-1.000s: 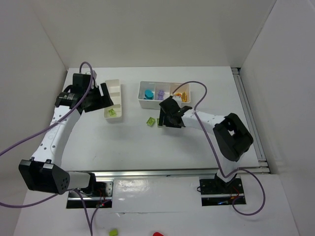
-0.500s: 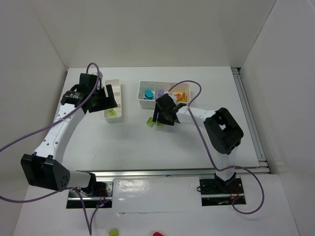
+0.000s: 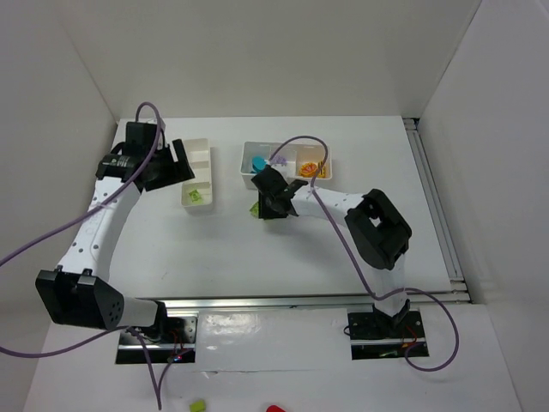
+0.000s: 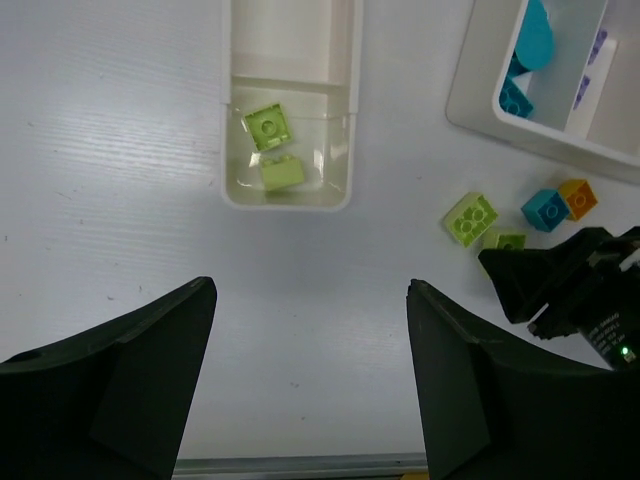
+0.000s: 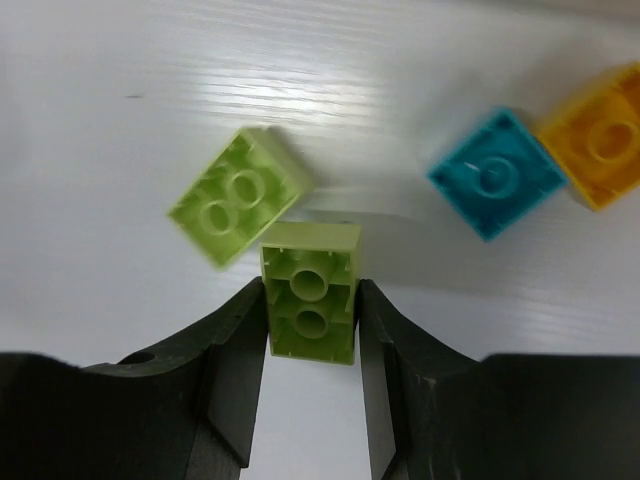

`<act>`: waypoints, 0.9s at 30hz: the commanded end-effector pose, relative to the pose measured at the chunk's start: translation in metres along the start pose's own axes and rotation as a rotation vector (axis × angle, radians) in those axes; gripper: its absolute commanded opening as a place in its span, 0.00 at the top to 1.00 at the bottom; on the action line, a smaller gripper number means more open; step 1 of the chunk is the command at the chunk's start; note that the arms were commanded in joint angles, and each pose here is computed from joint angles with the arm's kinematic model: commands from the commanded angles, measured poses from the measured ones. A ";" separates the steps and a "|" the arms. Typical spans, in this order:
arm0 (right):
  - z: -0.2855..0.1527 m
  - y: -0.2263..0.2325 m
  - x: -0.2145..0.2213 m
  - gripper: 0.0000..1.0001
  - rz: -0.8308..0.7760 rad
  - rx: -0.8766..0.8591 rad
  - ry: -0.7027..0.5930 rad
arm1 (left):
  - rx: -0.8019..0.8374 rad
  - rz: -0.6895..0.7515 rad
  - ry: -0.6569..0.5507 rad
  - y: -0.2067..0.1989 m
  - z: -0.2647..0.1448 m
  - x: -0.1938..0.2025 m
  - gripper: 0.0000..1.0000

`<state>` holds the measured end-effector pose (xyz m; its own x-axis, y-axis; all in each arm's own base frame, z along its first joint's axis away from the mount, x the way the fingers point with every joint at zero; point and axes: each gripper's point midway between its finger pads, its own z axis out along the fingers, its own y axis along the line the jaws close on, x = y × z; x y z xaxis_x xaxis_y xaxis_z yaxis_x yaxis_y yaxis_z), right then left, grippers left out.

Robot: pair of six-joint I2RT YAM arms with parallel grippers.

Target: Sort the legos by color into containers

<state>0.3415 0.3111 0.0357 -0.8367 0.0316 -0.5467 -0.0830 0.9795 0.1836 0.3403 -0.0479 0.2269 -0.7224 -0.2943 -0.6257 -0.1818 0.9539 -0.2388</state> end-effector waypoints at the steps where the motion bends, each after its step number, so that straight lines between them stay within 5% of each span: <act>1: -0.050 0.069 -0.051 0.74 -0.084 -0.234 -0.125 | 0.007 -0.064 -0.038 0.004 -0.004 -0.021 0.14; 10: -0.040 0.191 -0.101 0.74 -0.219 -0.470 -0.244 | 0.020 -0.197 0.012 0.023 -0.001 -0.012 0.09; 17: -0.007 0.224 -0.110 0.70 -0.235 -0.527 -0.248 | -0.004 -0.195 0.019 0.036 -0.003 -0.006 0.08; 19: -0.006 0.230 -0.114 0.62 -0.232 -0.538 -0.264 | -0.005 -0.200 0.005 0.039 -0.007 -0.008 0.08; 20: -0.003 0.230 -0.116 0.47 -0.229 -0.532 -0.272 | -0.002 -0.190 -0.003 0.038 -0.009 -0.009 0.07; 24: -0.021 0.227 -0.133 0.24 -0.245 -0.507 -0.323 | 0.002 -0.181 0.017 0.039 -0.006 -0.002 0.06; 27: -0.045 0.213 -0.145 0.22 -0.233 -0.469 -0.372 | 0.017 -0.174 0.022 0.035 -0.004 0.000 0.06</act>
<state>0.4115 0.5197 0.1119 -0.6321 -0.1049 -0.7677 -0.5354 0.7754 0.3348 0.3341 -0.0095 0.2176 -0.6909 -0.4844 -0.5367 -0.3423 0.8730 -0.3474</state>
